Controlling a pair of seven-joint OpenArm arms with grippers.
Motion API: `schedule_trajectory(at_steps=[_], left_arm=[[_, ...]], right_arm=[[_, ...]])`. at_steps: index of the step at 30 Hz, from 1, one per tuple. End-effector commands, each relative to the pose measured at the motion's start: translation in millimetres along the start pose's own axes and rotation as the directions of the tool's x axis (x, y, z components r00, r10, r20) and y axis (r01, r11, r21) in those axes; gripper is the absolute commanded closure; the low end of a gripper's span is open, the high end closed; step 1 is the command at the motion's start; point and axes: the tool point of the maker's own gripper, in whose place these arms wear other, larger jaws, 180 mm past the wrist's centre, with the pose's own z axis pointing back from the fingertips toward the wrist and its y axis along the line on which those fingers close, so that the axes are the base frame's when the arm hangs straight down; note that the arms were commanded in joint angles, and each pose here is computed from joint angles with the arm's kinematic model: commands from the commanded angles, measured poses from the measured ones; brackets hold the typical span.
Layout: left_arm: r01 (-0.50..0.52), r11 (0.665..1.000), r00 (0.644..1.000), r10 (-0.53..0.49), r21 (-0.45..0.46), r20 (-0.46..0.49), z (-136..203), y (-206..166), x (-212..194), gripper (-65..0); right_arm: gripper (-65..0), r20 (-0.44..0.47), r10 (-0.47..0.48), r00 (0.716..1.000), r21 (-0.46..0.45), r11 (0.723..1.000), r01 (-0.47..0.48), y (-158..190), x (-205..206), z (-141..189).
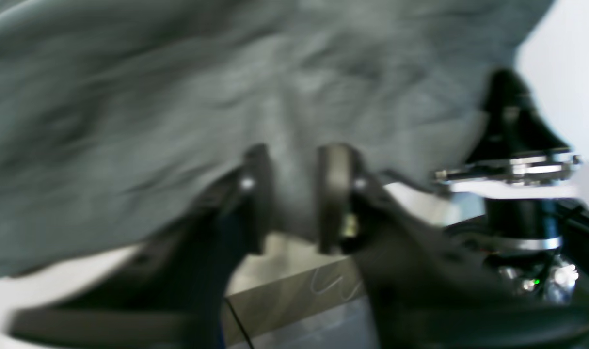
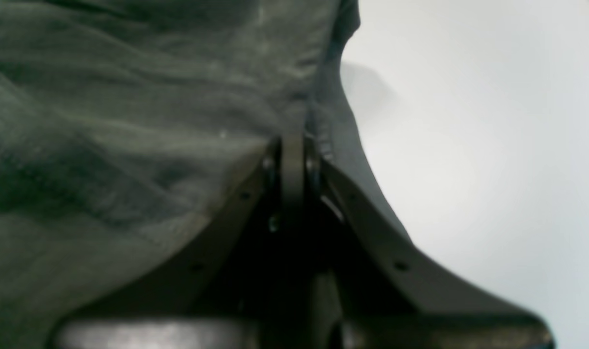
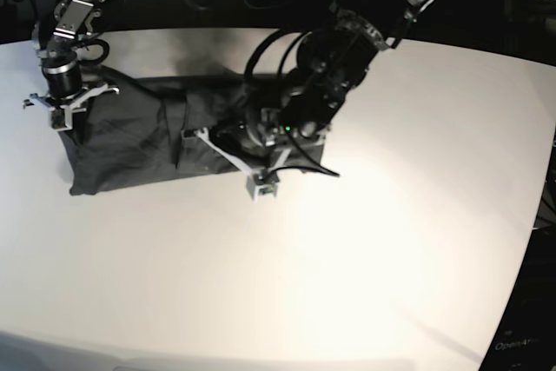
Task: Fold the T-shirt properly
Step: 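Lay the carried end onto the strip's middle with the left gripper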
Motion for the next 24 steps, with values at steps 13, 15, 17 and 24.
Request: schedule_trajectory(at_steps=[13,15,17,24], left_arm=[[-0.130,0.990,0.989,0.126,0.052,0.072,12,71,33,-3.1],[-0.141,0.987,0.988,0.135,0.072,0.077,6,78,36,-3.1],[-0.160,0.981,0.986,0.154,0.113,0.059,-5,90,35,-3.1],[-0.174,0.971,0.984,0.167,0.162,0.054,-16,106,33,-3.1]], right_arm=[[-1.5,-0.343,0.092,0.935,0.152,0.988,-0.041,36,-77,22],[-1.5,-0.343,0.092,0.935,0.152,0.988,-0.041,36,-77,22],[-1.5,-0.343,0.092,0.935,0.152,0.988,-0.041,36,-77,22],[-1.5,-0.345,0.092,0.934,0.152,0.988,-0.041,36,-77,22]])
